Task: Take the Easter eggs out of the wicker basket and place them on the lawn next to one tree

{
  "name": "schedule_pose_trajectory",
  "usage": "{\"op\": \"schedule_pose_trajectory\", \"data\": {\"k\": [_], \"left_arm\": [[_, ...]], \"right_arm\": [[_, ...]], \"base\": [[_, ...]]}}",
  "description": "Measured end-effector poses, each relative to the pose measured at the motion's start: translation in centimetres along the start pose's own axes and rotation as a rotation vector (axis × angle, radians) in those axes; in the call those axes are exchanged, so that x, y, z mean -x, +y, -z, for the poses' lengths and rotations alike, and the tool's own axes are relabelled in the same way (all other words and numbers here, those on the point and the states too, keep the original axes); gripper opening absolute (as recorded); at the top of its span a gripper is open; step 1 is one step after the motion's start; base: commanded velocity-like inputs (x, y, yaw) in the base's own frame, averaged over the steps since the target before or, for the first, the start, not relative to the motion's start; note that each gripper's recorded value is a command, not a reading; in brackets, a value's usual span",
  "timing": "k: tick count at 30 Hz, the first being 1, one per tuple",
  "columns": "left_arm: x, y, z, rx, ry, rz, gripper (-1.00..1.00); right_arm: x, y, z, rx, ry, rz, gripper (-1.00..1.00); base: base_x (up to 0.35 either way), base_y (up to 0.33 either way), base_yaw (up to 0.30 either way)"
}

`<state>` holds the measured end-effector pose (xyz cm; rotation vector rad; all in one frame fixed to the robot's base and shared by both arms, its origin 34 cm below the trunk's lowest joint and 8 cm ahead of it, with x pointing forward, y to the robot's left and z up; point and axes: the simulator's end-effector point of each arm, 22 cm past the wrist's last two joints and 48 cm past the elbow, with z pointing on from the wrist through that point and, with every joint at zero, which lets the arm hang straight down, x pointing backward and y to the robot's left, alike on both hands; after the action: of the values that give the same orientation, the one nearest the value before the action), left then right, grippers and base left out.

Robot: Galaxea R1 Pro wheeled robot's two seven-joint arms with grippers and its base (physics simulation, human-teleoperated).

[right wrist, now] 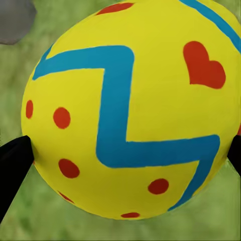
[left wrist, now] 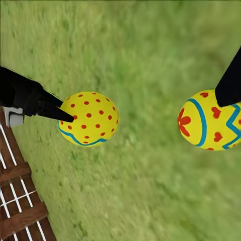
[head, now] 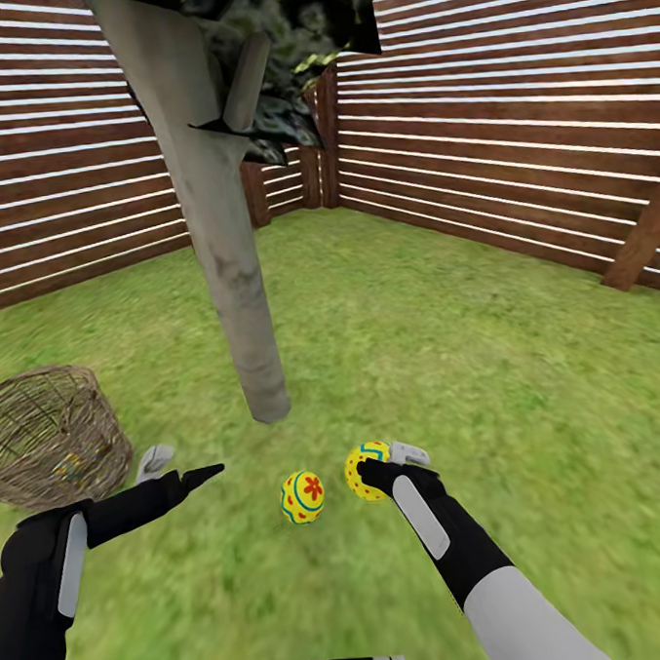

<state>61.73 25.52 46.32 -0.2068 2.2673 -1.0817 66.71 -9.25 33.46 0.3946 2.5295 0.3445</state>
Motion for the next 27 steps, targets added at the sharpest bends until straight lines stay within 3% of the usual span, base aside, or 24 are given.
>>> {"op": "schedule_pose_trajectory", "data": {"k": [7,17,27], "left_arm": [[0.0,0.0,0.0,-0.001,-0.001,-0.001,1.0],[0.1,-0.2,0.1,-0.002,-0.003,-0.003,1.0],[-0.7,1.0,-0.6,0.009,0.015,0.015,1.0]], "right_arm": [[-0.2,0.5,0.1,0.005,0.0,0.02,-1.0],[-0.1,0.6,0.2,0.007,-0.004,0.023,-1.0],[-1.3,-0.1,-1.0,-0.003,0.022,0.015,-1.0]], "base": [[0.173,-0.215,0.122],[0.1,-0.018,0.26],[0.001,0.0,0.017]]}}
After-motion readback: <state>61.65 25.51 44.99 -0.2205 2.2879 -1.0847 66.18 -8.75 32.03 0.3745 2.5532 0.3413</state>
